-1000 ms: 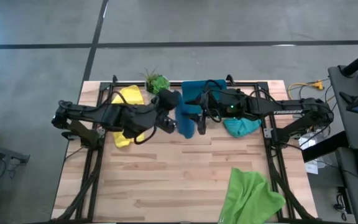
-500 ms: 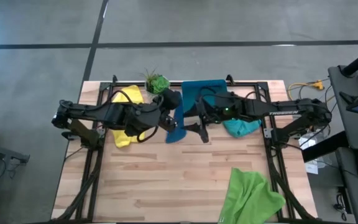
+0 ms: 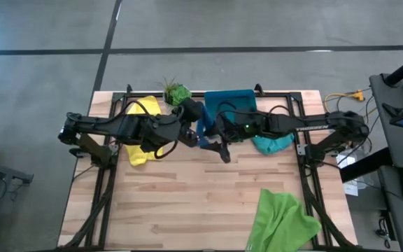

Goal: Fold microfiber towels
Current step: Fold the dark blue microfiber towel into the dark blue bin

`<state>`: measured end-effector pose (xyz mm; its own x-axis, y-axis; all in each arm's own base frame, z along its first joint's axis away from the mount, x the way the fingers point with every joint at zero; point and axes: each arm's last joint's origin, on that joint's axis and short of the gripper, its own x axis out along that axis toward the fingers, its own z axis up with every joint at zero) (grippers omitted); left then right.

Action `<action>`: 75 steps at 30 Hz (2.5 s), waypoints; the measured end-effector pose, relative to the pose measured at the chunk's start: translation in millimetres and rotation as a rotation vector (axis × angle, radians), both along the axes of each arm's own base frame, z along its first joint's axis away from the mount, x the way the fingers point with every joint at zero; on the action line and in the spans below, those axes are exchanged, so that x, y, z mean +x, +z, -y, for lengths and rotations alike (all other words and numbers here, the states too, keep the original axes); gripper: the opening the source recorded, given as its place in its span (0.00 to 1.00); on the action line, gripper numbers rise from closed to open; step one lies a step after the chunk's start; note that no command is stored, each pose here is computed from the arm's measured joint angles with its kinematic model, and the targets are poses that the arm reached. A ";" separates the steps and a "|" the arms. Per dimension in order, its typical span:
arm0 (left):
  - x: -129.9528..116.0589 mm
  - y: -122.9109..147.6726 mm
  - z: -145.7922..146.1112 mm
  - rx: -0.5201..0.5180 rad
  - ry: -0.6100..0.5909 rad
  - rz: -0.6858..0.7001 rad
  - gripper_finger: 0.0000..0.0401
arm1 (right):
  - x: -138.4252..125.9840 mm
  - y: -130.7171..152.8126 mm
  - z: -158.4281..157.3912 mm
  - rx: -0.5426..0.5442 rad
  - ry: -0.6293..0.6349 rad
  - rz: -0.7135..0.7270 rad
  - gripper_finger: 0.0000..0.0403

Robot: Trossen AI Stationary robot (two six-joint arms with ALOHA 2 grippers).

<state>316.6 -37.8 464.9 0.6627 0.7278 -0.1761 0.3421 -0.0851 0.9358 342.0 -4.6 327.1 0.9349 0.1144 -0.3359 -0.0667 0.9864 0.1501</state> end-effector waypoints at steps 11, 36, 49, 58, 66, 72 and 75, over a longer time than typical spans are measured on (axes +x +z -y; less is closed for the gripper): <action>-3.0 7.7 -2.1 -0.007 0.005 0.028 0.00 | 14.4 -26.4 3.6 0.013 -0.108 -0.098 0.56; -6.2 11.3 -24.2 -0.042 0.082 0.079 0.00 | -21.9 -9.7 4.6 -0.045 -0.179 -0.229 0.02; -13.9 -11.6 -28.1 -0.219 0.106 0.019 0.00 | -108.0 39.0 4.6 -0.069 -0.235 -0.260 0.02; -22.5 -14.9 -23.3 -0.864 -0.018 0.125 0.00 | -124.0 43.0 0.7 -0.010 -0.135 -0.291 0.02; -38.6 -31.6 -20.5 -1.274 0.178 0.020 0.00 | -131.6 47.1 -13.0 0.088 0.038 -0.427 0.02; -40.6 -44.6 0.6 -1.723 0.278 -0.126 0.00 | -132.0 45.2 -51.2 0.189 0.211 -0.488 0.02; -35.3 -45.3 20.3 -1.874 0.249 -0.143 0.00 | -131.4 42.3 -78.5 0.215 0.296 -0.518 0.02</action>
